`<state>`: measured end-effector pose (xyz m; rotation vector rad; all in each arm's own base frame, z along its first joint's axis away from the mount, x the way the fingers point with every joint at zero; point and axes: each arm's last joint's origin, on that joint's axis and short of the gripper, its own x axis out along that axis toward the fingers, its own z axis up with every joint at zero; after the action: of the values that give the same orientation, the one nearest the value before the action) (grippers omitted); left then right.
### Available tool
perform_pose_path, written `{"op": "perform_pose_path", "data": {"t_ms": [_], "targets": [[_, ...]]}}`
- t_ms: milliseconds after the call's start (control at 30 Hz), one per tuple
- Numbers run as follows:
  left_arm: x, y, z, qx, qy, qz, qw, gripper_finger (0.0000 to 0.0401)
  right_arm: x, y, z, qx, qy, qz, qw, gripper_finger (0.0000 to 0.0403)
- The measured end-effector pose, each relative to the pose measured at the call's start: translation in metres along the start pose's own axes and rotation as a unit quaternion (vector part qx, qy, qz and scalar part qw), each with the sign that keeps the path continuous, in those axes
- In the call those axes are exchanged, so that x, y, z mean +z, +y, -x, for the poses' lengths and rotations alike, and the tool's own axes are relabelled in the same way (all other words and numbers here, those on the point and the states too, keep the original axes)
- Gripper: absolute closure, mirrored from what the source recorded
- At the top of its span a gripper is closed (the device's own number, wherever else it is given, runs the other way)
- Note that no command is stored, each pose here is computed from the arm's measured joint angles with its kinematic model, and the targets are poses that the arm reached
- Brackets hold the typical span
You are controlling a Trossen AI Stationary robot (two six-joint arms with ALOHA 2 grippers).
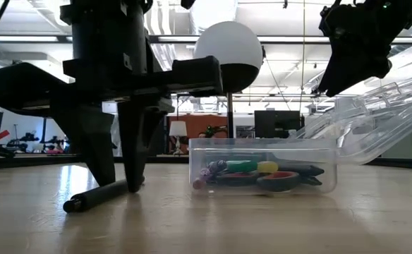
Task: Pick & place school supplies into a supply box
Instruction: Put the black pen into the transparent supply box
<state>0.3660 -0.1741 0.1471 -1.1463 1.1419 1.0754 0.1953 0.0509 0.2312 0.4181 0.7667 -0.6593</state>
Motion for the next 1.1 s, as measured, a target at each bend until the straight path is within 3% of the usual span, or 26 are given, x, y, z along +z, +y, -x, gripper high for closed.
{"op": "perform_pose_path", "data": {"t_ms": [267,500,567,600,700,833,967,1100], "targets": [[-0.001,0.002,-0.01,0.023,0.006,-0.009,1.0,0.0385,0.0,0.0,0.0,0.0,0.0,0.0,1.0,0.0227],[0.004,0.004,0.011,-0.005,-0.003,0.001,1.0,0.0389,0.0,0.0,0.0,0.0,0.0,0.0,1.0,0.0227],[0.008,0.012,0.021,0.008,-0.032,0.015,0.999,0.039,0.0,0.0,0.0,0.0,0.0,0.0,1.0,0.0227],[0.01,0.013,0.027,-0.001,-0.045,0.025,0.999,0.039,0.0,0.0,0.0,0.0,0.0,0.0,1.0,0.0227],[0.015,0.008,0.06,-0.1,-0.082,0.07,0.989,0.039,0.0,0.0,0.0,0.0,0.0,0.0,1.0,0.0227],[0.031,-0.009,0.085,-0.227,-0.128,0.104,0.96,0.0391,0.0,0.0,0.0,0.0,0.0,0.0,1.0,0.0227],[0.053,-0.032,0.085,-0.286,-0.146,0.097,0.942,0.0391,0.0,0.0,0.0,0.0,0.0,0.0,1.0,0.0227],[0.069,-0.044,0.071,-0.265,-0.154,0.09,0.948,0.0391,0.0,0.0,0.0,0.002,-0.001,-0.001,1.0,0.0227]]}}
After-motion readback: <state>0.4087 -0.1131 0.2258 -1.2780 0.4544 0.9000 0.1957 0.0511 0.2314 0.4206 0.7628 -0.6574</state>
